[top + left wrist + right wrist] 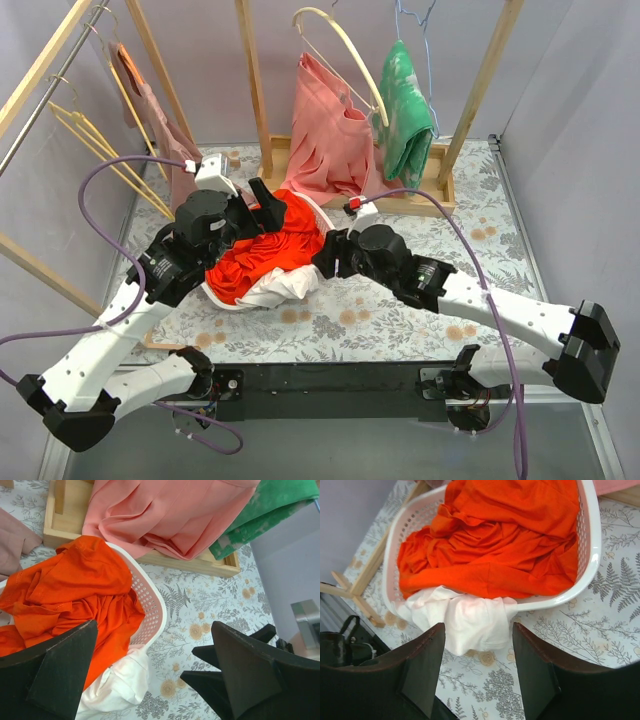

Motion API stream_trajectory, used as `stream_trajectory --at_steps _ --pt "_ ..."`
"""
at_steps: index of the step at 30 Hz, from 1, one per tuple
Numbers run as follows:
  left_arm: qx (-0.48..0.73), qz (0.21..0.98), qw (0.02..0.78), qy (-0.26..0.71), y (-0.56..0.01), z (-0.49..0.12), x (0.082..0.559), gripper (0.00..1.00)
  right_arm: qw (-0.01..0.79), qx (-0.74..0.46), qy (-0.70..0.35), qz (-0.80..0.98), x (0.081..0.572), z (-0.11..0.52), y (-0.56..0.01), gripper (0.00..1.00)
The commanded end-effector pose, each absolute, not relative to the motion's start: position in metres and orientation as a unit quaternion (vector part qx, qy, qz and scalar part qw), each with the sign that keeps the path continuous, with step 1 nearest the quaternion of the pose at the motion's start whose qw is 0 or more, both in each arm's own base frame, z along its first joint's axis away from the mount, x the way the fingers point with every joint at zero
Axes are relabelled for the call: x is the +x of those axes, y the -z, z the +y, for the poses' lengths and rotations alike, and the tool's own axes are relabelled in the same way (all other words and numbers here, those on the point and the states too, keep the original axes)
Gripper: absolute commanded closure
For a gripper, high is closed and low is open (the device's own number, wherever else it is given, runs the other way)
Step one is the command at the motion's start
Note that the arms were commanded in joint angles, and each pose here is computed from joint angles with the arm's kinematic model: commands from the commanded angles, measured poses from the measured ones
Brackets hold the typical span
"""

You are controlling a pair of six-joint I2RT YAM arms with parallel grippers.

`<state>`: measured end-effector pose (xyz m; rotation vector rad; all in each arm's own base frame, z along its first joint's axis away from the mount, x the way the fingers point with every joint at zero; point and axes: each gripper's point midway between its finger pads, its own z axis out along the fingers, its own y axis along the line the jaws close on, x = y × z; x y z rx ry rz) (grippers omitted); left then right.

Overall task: Place the t-shirt on the hanger
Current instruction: Pick up the T-shirt and place it in the bin.

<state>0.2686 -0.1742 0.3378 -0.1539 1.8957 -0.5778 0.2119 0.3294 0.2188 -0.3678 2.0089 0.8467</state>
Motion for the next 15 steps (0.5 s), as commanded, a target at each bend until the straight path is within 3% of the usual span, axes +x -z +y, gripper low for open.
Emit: stream_trajectory --at_steps 1,9,15 --pt "-0.041 0.792 0.554 0.255 -0.346 -0.174 0.261 0.02 0.450 -0.173 -0.324 0.814 0.217 0.339 -0.219 0.36" --pt "-0.053 0.812 0.537 0.224 -0.328 -0.165 0.261 0.02 0.444 -0.203 -0.295 0.822 0.253 0.377 -0.208 0.28" --pt "-0.070 0.823 0.531 0.188 -0.318 -0.155 0.265 0.02 0.448 -0.184 -0.286 0.827 0.316 0.398 -0.201 0.23"
